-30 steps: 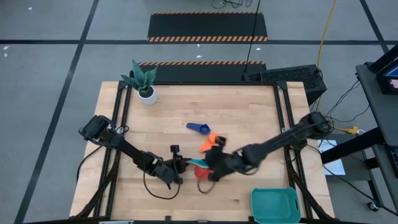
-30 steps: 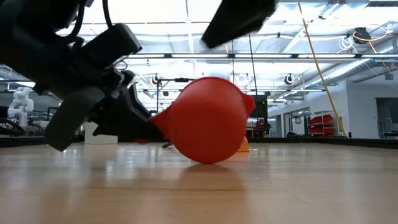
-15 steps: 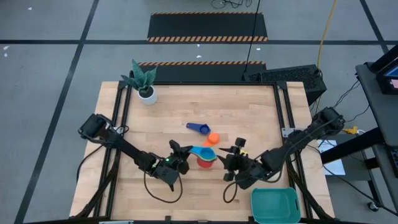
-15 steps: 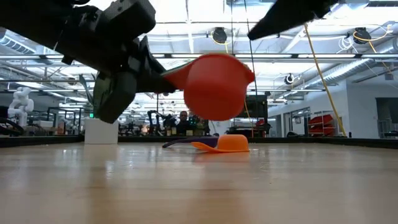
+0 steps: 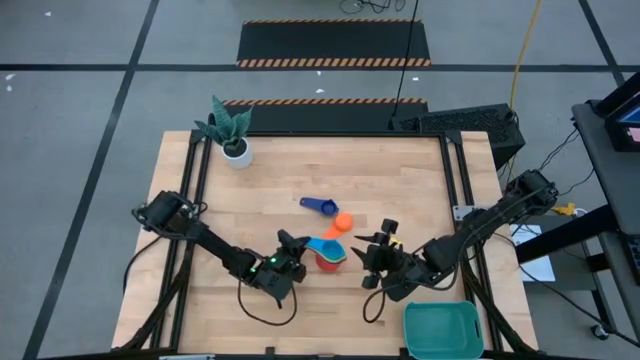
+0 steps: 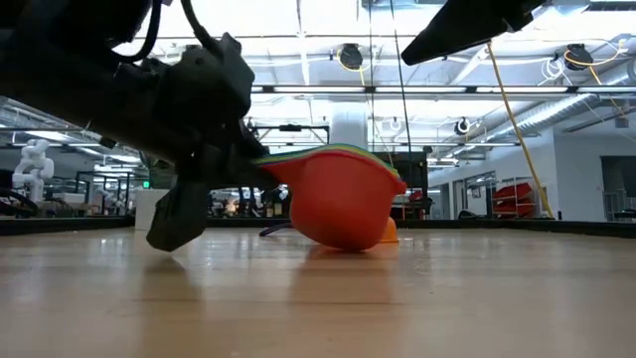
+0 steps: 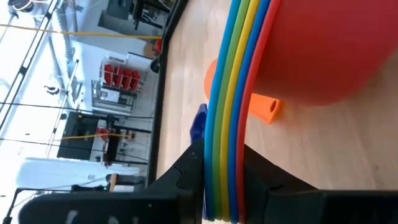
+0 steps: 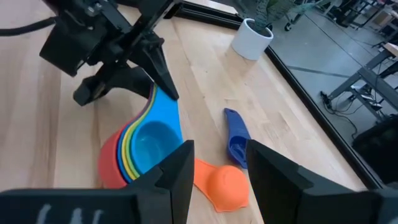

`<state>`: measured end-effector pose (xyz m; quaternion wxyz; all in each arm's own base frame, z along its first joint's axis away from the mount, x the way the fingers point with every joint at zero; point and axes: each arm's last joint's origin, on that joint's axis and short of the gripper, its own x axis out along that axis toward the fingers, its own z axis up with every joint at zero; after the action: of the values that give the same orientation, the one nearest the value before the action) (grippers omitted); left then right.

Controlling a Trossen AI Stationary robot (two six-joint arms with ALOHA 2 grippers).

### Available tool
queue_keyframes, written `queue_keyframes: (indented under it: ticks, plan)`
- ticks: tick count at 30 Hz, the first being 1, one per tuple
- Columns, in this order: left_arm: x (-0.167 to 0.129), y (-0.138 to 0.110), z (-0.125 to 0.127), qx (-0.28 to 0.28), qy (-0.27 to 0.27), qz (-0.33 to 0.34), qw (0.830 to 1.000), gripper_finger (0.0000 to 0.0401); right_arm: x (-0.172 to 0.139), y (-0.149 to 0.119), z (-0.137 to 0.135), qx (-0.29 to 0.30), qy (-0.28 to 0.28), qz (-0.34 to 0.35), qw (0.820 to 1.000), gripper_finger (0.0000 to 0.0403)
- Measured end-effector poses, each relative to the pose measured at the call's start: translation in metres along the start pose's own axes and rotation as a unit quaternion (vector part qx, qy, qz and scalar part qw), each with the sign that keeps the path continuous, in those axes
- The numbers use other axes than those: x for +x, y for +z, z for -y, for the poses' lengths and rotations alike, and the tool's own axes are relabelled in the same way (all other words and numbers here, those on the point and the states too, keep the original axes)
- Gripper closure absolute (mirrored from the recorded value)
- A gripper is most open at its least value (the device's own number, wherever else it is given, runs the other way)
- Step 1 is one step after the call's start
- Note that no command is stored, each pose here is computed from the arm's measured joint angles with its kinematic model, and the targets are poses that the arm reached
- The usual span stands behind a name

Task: Nest measuring cups in basket
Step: Stack the orange measuring cup on top of the light blue measuring cup

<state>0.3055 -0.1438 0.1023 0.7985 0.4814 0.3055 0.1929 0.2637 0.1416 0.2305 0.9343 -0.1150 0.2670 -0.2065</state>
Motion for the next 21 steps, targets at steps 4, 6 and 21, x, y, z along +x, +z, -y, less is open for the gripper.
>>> queue_keyframes:
  ticks: [4,6,21]
  plan:
    - [-0.001,0.0,0.002,-0.009,-0.005,0.004,1.0,0.0335,0.0,0.0,0.0,0.004,0.0,0.0,1.0,0.0266]
    - [-0.003,0.001,0.003,-0.016,-0.01,0.008,1.0,0.0324,0.0,0.0,0.0,0.005,0.0,0.001,1.0,0.0266]
    - [-0.017,0.004,0.01,-0.054,-0.024,0.026,0.998,0.0133,0.0,0.0,0.0,0.005,0.002,0.0,1.0,0.0266]
